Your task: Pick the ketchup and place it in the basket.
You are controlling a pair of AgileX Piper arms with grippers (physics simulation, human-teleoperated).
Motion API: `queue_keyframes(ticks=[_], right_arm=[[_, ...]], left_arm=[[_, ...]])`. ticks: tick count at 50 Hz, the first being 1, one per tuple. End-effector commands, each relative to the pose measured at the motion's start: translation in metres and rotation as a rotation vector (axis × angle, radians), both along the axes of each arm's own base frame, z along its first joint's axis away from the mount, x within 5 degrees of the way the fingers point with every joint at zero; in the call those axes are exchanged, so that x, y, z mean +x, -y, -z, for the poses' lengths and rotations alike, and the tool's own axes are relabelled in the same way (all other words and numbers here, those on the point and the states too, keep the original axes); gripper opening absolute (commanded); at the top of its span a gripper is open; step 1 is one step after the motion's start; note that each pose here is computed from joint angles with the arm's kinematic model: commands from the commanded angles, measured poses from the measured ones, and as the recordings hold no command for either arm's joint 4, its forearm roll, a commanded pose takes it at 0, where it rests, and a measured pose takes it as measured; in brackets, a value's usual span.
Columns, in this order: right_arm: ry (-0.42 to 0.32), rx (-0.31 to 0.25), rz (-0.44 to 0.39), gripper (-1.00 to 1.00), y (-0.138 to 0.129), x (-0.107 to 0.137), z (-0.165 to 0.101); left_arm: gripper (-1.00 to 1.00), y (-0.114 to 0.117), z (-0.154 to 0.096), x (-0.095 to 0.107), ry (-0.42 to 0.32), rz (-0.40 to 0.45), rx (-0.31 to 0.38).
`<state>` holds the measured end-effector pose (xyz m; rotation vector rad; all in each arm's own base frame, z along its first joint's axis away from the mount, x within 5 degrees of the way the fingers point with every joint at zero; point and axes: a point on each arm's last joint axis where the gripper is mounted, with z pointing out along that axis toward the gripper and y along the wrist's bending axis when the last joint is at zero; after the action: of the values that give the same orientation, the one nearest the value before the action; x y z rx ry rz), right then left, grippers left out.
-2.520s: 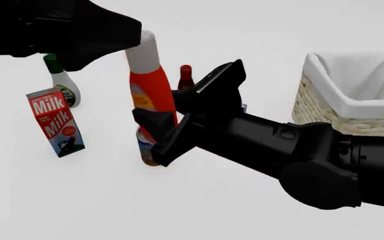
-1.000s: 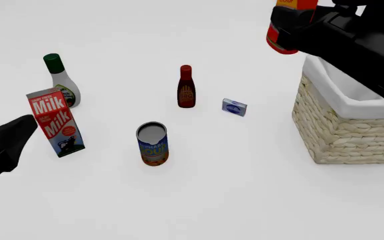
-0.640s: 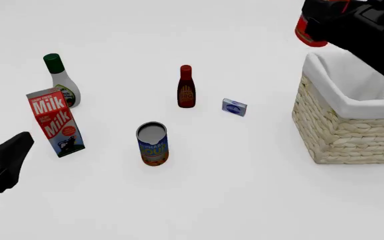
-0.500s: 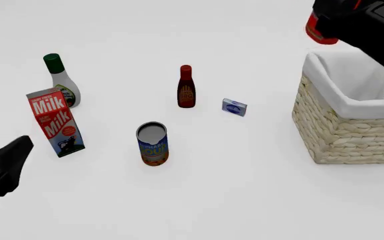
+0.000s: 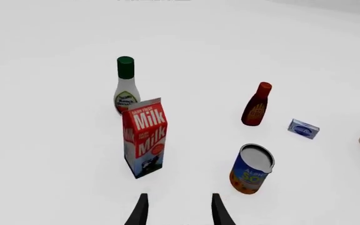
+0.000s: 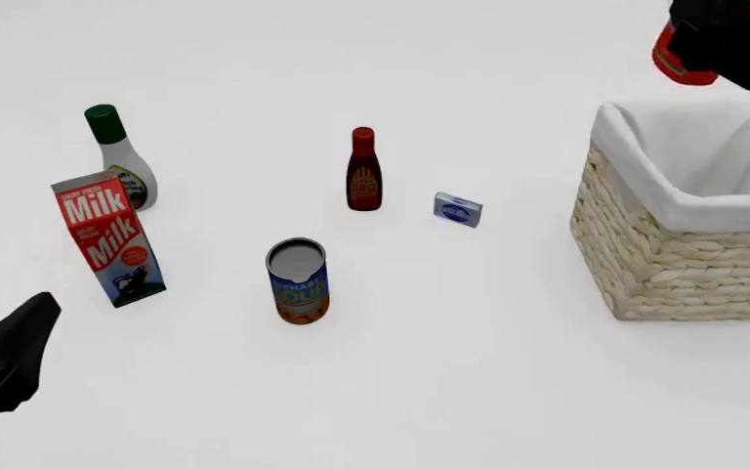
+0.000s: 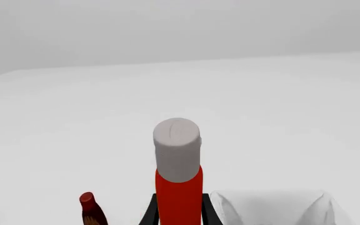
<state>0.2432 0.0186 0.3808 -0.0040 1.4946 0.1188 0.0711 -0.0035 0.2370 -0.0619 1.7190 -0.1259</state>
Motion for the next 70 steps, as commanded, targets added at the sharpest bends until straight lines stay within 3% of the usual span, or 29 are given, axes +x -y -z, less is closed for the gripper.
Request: queue_keyframes(ticks=[1, 70], right_arm=[[-0.002, 0.023, 0.052, -1.0, 0.013, 0.0, 0.0], [-0.17, 0.035, 0.31, -1.0, 0.088, 0.047, 0.062]], left_arm=[[1.0, -0.002, 0.011, -0.004, 0.012, -0.033, 0.0], [1.0, 0.001, 0.008, -0.007, 0.043, 0.02, 0.012]])
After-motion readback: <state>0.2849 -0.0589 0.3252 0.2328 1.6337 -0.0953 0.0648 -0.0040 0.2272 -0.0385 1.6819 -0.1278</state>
